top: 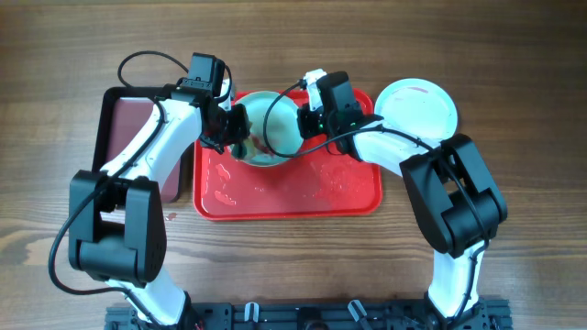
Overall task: Clean dirty plates on tray and stack at the side
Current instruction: 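Scrub the held light-blue plate with the sponge in left gripper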
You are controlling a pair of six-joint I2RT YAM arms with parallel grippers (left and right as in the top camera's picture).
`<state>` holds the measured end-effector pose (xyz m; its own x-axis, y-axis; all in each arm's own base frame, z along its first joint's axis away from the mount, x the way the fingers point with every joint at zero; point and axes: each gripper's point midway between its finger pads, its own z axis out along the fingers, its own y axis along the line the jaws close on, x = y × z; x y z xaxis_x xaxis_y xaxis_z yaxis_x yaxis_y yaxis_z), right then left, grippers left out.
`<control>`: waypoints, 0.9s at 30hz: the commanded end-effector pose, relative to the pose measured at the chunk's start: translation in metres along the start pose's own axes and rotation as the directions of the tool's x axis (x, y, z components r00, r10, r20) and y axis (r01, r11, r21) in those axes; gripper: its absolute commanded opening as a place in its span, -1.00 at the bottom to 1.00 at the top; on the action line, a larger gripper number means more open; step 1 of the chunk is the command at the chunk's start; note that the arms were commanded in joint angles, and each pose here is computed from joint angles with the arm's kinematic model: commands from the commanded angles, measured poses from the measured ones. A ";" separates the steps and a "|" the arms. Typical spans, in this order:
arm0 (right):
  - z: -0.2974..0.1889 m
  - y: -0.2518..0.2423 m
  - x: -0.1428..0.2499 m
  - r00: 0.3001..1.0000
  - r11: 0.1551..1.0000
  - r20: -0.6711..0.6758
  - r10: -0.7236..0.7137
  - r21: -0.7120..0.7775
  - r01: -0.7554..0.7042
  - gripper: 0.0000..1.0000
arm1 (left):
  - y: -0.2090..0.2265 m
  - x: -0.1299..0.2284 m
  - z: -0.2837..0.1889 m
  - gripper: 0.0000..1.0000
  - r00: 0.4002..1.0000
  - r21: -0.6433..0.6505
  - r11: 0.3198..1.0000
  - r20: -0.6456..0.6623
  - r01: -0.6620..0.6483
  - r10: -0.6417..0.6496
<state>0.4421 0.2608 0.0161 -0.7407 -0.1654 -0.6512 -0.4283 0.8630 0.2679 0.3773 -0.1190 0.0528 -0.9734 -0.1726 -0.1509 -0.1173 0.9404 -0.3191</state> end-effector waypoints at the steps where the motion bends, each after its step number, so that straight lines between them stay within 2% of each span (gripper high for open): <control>1: 0.008 0.017 0.023 0.981 0.984 -0.092 0.171 -0.033 -0.175 -0.91 | 0.002 0.001 0.005 -0.92 1.000 -0.013 1.000 -0.007 0.012 -0.012; 3: 0.008 0.023 0.039 0.942 0.953 -0.151 0.298 -0.001 -0.302 -0.91 | 0.002 0.001 0.005 -0.92 1.000 -0.013 1.000 -0.007 0.012 -0.012; 6: -0.002 0.019 0.070 0.789 0.827 -0.249 0.561 0.140 -0.544 -0.92 | 0.002 0.001 0.005 -0.92 1.000 -0.013 1.000 -0.008 0.012 -0.013; 8: -0.013 0.022 0.076 0.758 0.817 -0.306 0.576 0.184 -0.546 -0.87 | 0.002 0.001 0.005 -0.92 1.000 -0.013 1.000 -0.008 0.012 -0.013; 12: -0.036 0.024 0.076 0.761 0.843 -0.364 0.537 0.219 -0.491 -0.85 | 0.002 0.001 0.005 -0.92 1.000 -0.013 1.000 -0.007 0.012 -0.012; 14: -0.047 0.024 0.087 0.735 0.837 -0.402 0.547 0.257 -0.482 -0.84 | 0.002 0.001 0.005 -0.92 1.000 -0.013 1.000 -0.007 0.012 -0.012; 15: -0.052 0.025 0.093 0.727 0.844 -0.428 0.537 0.264 -0.468 -0.76 | 0.002 0.001 0.005 -0.92 1.000 -0.013 1.000 -0.008 0.012 -0.013; 16: -0.054 0.025 0.096 0.719 0.844 -0.441 0.536 0.270 -0.464 -0.40 | 0.002 0.001 0.005 -0.92 1.000 -0.013 1.000 -0.007 0.012 -0.012; 17: -0.054 0.025 0.095 0.727 0.851 -0.443 0.524 0.262 -0.454 0.34 | 0.002 0.001 0.005 -0.92 1.000 -0.013 1.000 -0.007 0.012 -0.012; 18: -0.054 0.025 0.092 0.740 0.861 -0.441 0.508 0.250 -0.443 0.99 | 0.002 0.001 0.005 -0.92 1.000 -0.013 1.000 -0.007 0.012 -0.012; 21: -0.050 0.025 0.071 0.795 0.889 -0.397 0.458 0.216 -0.404 1.00 | 0.002 0.001 0.005 -0.92 1.000 -0.013 1.000 -0.007 0.012 -0.012; 23: -0.042 0.025 0.050 0.875 0.942 -0.350 0.336 0.134 -0.308 1.00 | 0.002 0.001 0.005 -0.92 1.000 -0.013 1.000 -0.008 0.012 -0.013; 25: -0.042 0.003 0.045 0.900 0.939 -0.297 0.320 0.226 -0.260 0.99 | 0.002 0.002 0.005 -0.92 1.000 -0.013 1.000 -0.008 0.013 -0.013; 27: -0.040 0.004 0.040 0.923 0.960 -0.294 0.250 0.196 -0.197 0.93 | 0.002 0.002 0.005 -0.92 1.000 -0.013 1.000 -0.008 0.013 -0.013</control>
<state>0.3744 0.2492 0.0218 -0.9701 0.0143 -0.2424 -0.0713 0.9375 0.3407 0.3773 -0.1190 0.0528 -0.9734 -0.1726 -0.1509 -0.1173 0.9404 -0.3191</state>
